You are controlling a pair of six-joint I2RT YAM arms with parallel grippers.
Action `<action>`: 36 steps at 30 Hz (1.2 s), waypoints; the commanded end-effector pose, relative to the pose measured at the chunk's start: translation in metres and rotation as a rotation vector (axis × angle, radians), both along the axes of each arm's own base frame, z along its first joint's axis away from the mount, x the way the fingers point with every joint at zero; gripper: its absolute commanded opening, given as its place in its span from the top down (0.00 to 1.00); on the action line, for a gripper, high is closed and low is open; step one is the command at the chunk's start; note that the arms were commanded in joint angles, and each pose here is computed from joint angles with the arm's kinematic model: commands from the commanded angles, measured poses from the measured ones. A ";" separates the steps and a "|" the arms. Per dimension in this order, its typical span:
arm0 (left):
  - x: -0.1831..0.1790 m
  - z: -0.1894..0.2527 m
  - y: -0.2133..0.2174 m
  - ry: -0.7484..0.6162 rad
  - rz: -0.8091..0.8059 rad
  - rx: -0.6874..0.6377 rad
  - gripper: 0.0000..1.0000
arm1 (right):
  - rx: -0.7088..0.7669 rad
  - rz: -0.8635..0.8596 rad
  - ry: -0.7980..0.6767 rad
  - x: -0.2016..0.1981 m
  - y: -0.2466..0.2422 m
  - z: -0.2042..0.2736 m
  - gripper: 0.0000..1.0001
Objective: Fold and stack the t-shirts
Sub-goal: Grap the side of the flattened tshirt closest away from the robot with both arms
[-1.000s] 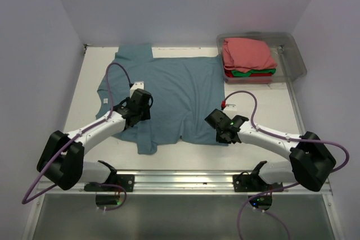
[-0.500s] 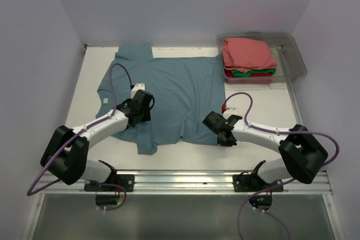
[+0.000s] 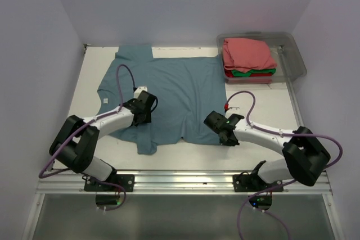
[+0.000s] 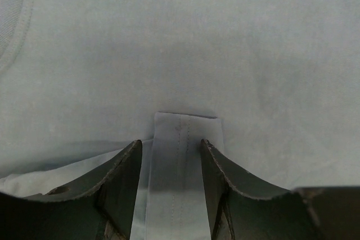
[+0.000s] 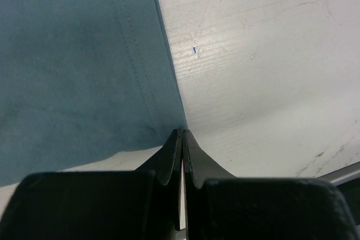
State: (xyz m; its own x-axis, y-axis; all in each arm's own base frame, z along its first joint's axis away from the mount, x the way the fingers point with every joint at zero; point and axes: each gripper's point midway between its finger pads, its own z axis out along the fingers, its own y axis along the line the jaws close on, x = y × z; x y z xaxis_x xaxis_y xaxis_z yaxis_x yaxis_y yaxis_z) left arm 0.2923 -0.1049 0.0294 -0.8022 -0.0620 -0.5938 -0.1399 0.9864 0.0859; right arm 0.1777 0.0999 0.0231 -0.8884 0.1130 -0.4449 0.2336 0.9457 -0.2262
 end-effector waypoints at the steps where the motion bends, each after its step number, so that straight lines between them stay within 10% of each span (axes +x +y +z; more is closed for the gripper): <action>1: 0.017 0.003 -0.003 -0.048 0.049 -0.018 0.51 | -0.004 -0.028 -0.081 0.009 -0.006 0.021 1.00; 36: -0.038 0.078 0.028 -0.061 0.161 -0.070 1.00 | 0.013 -0.001 -0.076 0.009 -0.002 0.025 1.00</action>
